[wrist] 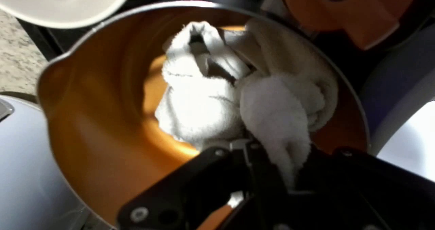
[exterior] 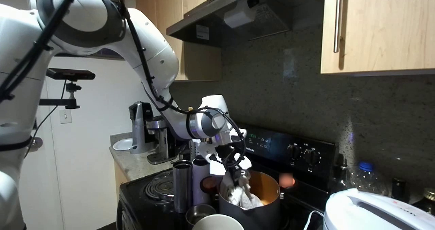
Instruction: Use the cloth to wipe the pot.
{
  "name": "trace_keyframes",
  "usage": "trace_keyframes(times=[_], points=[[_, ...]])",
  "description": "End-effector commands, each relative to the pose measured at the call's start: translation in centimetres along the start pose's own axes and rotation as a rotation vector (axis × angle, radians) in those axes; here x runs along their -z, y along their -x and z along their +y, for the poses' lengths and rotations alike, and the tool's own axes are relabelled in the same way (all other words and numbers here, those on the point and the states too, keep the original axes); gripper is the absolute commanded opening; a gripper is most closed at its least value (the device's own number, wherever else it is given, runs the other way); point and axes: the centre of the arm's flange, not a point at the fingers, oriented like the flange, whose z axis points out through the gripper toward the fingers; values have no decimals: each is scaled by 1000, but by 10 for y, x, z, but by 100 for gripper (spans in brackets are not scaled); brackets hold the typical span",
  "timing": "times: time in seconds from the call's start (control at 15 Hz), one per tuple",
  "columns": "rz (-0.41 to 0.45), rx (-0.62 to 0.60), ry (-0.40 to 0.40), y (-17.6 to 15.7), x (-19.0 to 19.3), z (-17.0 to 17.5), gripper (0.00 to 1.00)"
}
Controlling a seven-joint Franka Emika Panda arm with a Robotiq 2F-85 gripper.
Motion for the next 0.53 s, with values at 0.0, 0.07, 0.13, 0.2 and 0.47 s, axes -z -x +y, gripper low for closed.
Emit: trace_keyframes(times=[0.0, 0.07, 0.13, 0.2, 0.47], points=[[25, -30, 125, 10, 33, -2, 6], [56, -37, 161, 12, 40, -3, 6], [84, -50, 182, 16, 50, -6, 6], [121, -62, 200, 23, 63, -11, 6], [184, -95, 229, 54, 119, -34, 6]])
